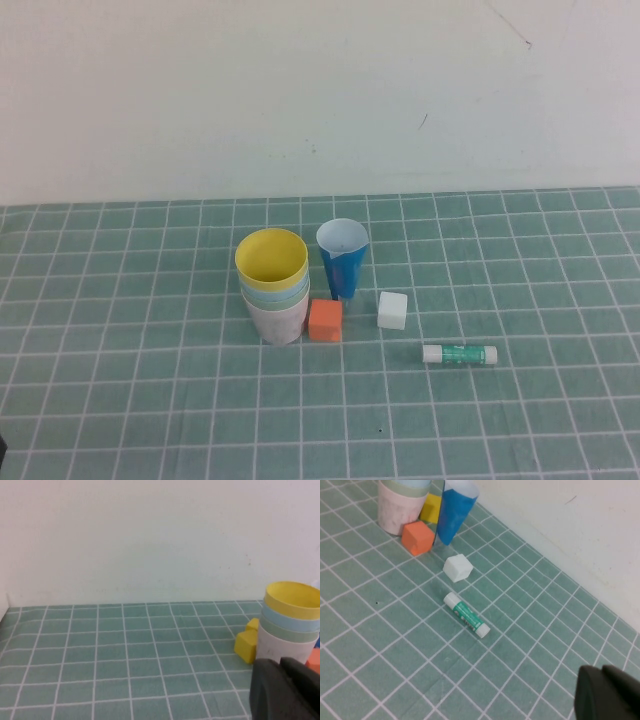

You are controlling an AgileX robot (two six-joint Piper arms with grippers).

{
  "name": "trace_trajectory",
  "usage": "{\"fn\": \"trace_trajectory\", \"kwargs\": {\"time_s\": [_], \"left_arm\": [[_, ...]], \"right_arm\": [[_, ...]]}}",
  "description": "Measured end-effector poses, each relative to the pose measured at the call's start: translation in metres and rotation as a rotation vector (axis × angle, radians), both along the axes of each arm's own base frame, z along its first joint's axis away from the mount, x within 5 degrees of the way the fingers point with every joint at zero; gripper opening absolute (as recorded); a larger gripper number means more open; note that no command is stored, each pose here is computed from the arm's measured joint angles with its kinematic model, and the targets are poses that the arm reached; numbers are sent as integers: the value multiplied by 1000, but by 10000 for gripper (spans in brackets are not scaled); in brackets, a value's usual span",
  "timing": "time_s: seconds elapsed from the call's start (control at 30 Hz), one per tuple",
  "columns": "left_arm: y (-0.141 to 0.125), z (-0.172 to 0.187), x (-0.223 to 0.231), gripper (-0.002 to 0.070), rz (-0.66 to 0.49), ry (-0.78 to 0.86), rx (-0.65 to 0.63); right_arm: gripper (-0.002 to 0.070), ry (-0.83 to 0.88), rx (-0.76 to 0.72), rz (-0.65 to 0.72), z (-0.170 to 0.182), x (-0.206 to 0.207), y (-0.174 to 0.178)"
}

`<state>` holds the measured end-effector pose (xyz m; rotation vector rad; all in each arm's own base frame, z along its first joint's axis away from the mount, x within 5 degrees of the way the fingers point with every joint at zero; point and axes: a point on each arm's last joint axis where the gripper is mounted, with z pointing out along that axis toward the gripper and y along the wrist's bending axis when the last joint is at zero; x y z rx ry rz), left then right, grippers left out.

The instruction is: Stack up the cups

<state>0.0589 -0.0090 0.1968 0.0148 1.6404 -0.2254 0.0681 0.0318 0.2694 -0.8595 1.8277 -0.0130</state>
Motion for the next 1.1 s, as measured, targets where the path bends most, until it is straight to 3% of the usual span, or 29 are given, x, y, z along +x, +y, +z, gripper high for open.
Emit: {"fn": "trace_trajectory", "kwargs": {"time_s": [0.1,0.37,1.1], "left_arm": [[2,-2,-3,-1,22,0,-26],[3,-20,-6,-1,43,198,-23],[4,-21,-6,-1,53,199,19]], "right_arm": [[-2,0,0,0,0,0,0],[-2,2,1,-1,-1,0,0],[-2,3,3,-1,-1,0,0]]}}
